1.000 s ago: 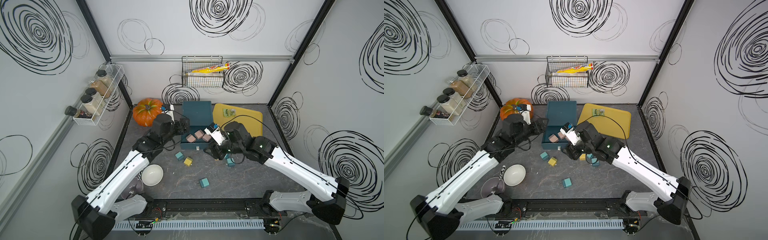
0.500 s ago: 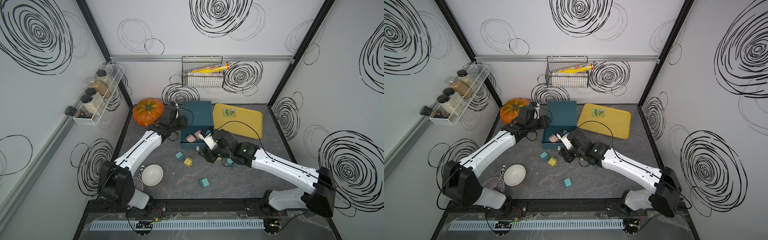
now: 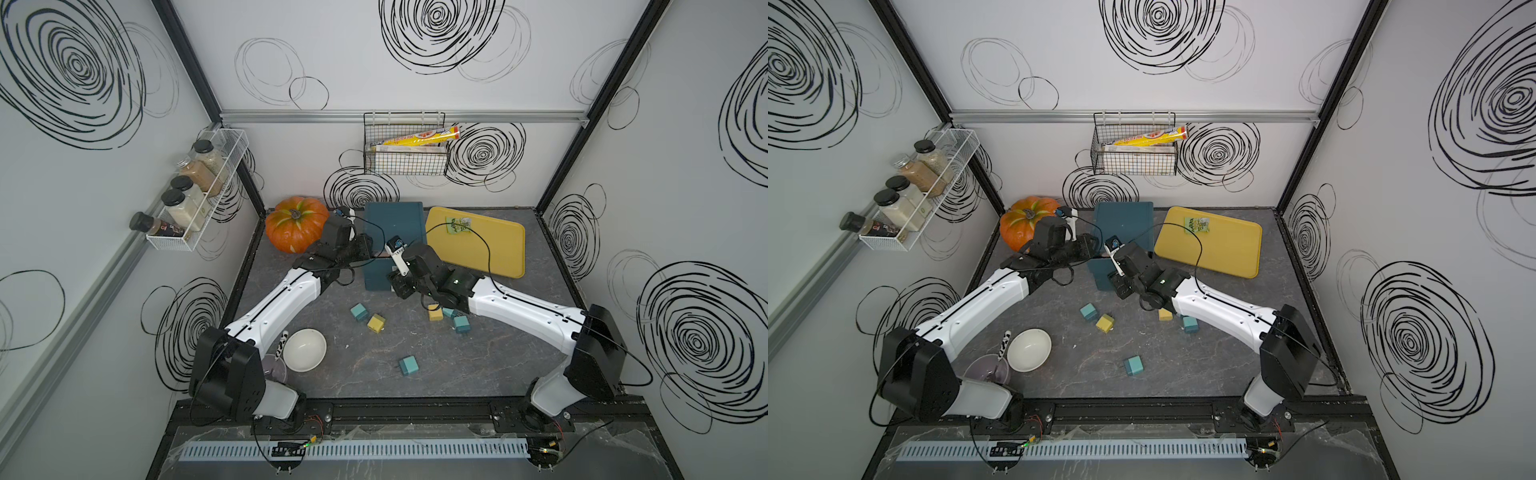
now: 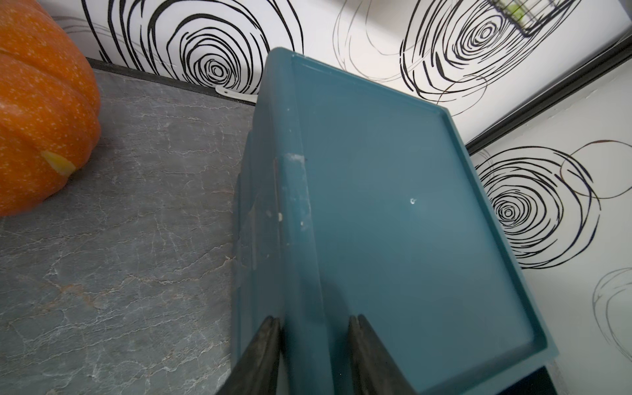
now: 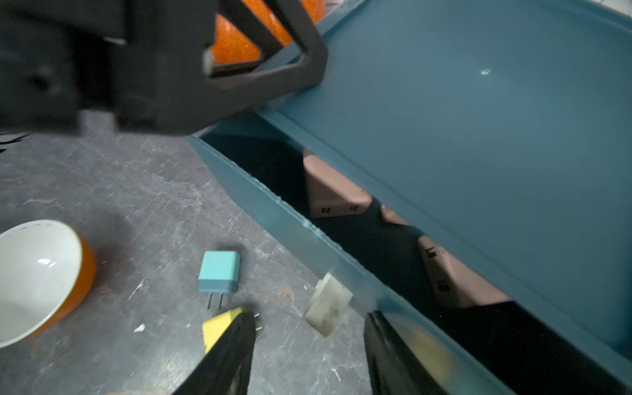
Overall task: Place the plugs into the drawer by color
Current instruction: Close the drawer in the storage box, then open the drawer in the storage box.
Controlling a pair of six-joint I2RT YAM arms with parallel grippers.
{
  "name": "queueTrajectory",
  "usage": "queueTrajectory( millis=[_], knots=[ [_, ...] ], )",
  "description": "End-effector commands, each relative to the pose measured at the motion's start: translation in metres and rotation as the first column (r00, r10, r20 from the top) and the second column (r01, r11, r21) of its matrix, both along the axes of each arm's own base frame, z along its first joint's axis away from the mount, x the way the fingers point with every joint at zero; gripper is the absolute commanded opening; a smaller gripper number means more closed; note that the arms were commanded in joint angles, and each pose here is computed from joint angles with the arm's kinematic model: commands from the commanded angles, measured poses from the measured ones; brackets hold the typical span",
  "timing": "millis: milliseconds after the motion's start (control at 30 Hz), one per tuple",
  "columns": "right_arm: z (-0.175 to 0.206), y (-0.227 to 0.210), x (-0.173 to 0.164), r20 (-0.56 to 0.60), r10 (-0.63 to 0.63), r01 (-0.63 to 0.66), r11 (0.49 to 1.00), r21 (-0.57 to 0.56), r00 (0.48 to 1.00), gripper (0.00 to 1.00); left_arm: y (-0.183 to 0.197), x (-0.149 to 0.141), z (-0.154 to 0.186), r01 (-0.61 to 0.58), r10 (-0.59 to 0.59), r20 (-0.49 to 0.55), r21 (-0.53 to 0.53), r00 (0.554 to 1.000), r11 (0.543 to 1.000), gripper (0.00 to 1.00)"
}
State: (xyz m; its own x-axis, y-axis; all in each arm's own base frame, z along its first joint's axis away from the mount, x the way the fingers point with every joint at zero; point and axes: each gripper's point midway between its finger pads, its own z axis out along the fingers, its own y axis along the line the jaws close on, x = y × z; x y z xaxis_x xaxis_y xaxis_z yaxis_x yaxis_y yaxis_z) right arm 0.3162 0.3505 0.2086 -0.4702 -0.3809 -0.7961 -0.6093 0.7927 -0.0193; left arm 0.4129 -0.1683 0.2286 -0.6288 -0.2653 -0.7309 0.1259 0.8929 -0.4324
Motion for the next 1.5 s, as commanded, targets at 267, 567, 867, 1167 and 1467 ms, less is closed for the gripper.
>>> queueTrajectory(
  millis=[267,567,867,1167,1467],
  knots=[
    [0.026,-0.009,0.043,0.19,-0.137,0.133,0.99,0.034,0.972,0.57,-0.003,-0.013,-0.008,0.03,-0.03,-0.006,-0.011,1.0,1.0,0.4],
    [0.065,-0.011,0.013,0.184,-0.064,0.028,0.981,0.192,0.981,0.56,0.002,-0.023,0.017,-0.008,0.012,0.045,-0.083,0.999,0.997,0.49],
    [0.144,-0.081,0.003,0.272,-0.163,0.059,0.934,0.353,0.948,0.67,0.012,-0.077,0.057,0.07,0.032,0.198,-0.484,0.98,0.872,0.73],
    [0.101,-0.097,0.061,0.073,-0.198,0.169,0.941,0.294,0.977,0.73,-0.012,-0.129,0.022,0.162,0.033,0.212,-0.827,0.977,0.538,0.76],
    [0.055,-0.084,0.091,-0.077,-0.106,0.124,0.943,0.31,0.991,0.63,-0.035,-0.125,-0.018,0.068,0.081,0.123,-0.868,0.989,0.491,0.75]
  ],
)
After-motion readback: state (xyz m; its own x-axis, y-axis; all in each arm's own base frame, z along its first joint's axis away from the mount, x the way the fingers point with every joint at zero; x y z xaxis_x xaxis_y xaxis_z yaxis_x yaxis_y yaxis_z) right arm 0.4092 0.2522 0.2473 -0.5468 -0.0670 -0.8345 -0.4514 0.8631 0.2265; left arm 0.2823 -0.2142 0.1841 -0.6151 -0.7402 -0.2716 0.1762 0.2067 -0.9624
